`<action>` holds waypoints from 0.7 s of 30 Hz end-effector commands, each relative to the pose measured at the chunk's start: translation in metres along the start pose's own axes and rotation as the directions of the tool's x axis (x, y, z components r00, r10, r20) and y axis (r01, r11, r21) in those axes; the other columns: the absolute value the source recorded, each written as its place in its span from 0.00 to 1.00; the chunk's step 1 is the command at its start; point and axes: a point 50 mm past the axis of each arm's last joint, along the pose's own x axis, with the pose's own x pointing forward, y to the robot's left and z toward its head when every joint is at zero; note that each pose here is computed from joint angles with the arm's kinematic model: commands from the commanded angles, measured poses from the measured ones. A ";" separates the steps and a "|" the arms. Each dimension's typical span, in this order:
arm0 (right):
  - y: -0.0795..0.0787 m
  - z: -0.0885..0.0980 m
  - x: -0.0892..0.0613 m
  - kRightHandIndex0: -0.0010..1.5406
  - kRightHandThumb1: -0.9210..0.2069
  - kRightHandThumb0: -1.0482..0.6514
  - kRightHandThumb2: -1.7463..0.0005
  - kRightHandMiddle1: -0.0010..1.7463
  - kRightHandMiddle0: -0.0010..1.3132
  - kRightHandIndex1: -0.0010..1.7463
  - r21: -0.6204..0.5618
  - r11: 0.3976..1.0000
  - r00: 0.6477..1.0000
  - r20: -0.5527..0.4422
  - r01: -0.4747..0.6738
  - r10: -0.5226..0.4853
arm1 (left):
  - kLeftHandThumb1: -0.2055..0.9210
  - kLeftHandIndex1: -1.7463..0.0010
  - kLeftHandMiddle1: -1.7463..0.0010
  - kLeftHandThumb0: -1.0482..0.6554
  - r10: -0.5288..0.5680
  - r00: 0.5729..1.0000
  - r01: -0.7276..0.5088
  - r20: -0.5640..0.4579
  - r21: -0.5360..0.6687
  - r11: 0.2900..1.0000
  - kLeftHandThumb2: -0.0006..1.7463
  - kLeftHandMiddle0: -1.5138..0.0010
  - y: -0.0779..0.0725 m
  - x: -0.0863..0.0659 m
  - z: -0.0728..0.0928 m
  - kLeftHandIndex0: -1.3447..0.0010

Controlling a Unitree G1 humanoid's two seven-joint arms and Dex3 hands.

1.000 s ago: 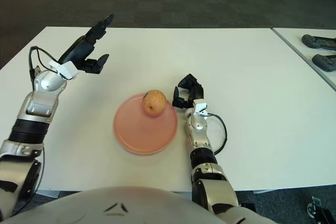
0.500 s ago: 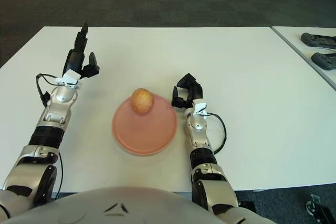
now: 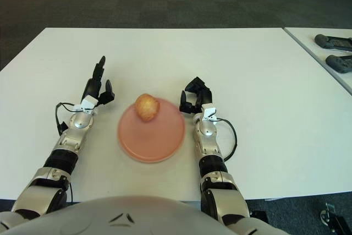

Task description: Put the apple into the plate.

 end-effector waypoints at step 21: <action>-0.005 -0.033 -0.021 0.78 0.61 0.32 0.19 1.00 0.51 1.00 0.015 1.000 0.986 -0.164 0.015 -0.013 | 1.00 0.60 0.96 0.19 -0.007 0.985 0.036 -0.175 0.161 0.986 0.57 0.88 0.006 -0.028 -0.042 1.00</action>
